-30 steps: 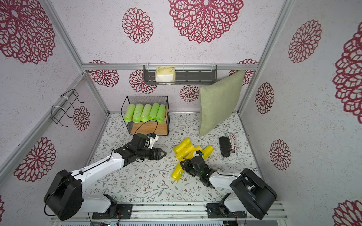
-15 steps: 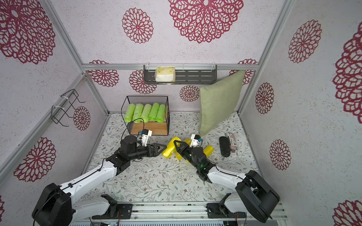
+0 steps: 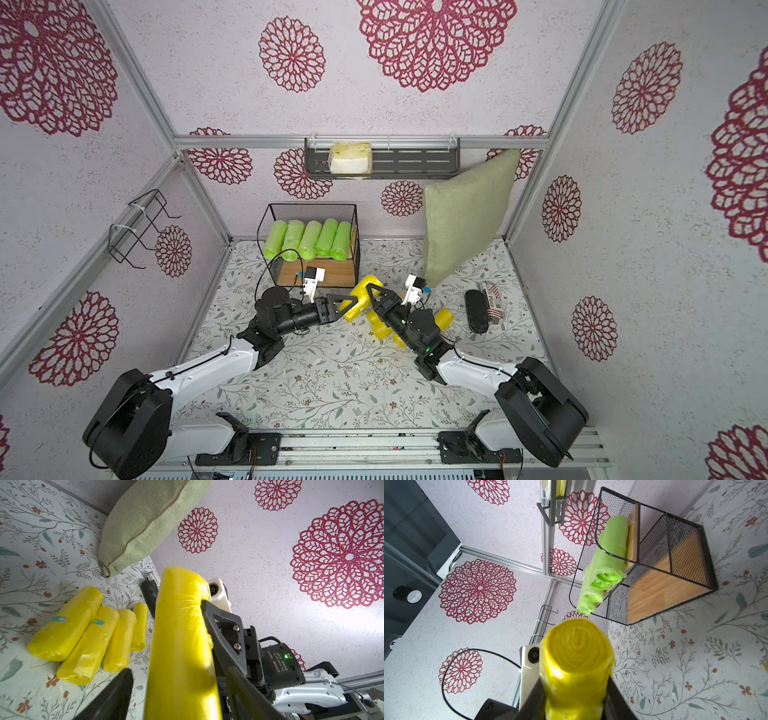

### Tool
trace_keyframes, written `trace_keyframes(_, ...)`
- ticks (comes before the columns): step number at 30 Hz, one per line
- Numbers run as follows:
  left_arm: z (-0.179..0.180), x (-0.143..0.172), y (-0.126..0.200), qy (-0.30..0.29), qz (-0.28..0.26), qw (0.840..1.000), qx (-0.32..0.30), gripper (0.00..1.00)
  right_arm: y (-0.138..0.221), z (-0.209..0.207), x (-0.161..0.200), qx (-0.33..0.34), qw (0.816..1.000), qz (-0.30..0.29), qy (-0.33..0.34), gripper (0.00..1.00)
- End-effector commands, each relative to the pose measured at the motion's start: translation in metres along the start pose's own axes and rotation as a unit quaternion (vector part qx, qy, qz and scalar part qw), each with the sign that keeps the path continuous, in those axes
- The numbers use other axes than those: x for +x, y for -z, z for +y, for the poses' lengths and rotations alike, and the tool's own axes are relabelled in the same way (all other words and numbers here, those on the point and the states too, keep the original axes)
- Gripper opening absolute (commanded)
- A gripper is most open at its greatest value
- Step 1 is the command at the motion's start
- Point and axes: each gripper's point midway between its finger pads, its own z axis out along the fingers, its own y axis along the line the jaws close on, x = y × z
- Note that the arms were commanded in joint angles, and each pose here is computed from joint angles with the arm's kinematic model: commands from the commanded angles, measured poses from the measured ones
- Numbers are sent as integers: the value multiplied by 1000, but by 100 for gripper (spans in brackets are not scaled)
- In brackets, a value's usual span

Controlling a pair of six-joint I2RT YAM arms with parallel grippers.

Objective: Sort the rolls of trash bags by color and place them on the shelf
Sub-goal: Place the roll of trash bags on the shelf.

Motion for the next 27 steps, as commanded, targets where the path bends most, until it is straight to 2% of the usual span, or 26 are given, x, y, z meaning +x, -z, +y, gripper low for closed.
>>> trace_keyframes(1, -18, -8, -2, -11, 0, 999, 39, 71, -4, 45, -16, -72, 997, -25, -10, 34)
trace_keyframes(5, -12, -5, -3, -14, 4, 999, 29, 68, -4, 45, -22, -75, 997, -32, -9, 34)
trace_keyframes(10, -12, -7, -2, -14, -6, 999, 29, 72, -4, 50, -27, -84, 996, -39, -8, 33)
trace_keyframes(14, -14, -10, -2, -18, -12, 999, 31, 67, -6, 50, -25, -86, 996, -33, -8, 33)
trace_keyframes(21, -16, -13, -2, -24, -16, 999, 34, 52, -6, 49, -24, -86, 996, -30, -9, 33)
trace_keyframes(24, -16, -14, -2, -29, -19, 999, 32, 42, -5, 46, -23, -84, 996, -30, -9, 33)
trace_keyframes(27, -12, -16, 0, -34, -24, 999, 26, 30, -2, 39, -25, -78, 996, -37, -6, 42)
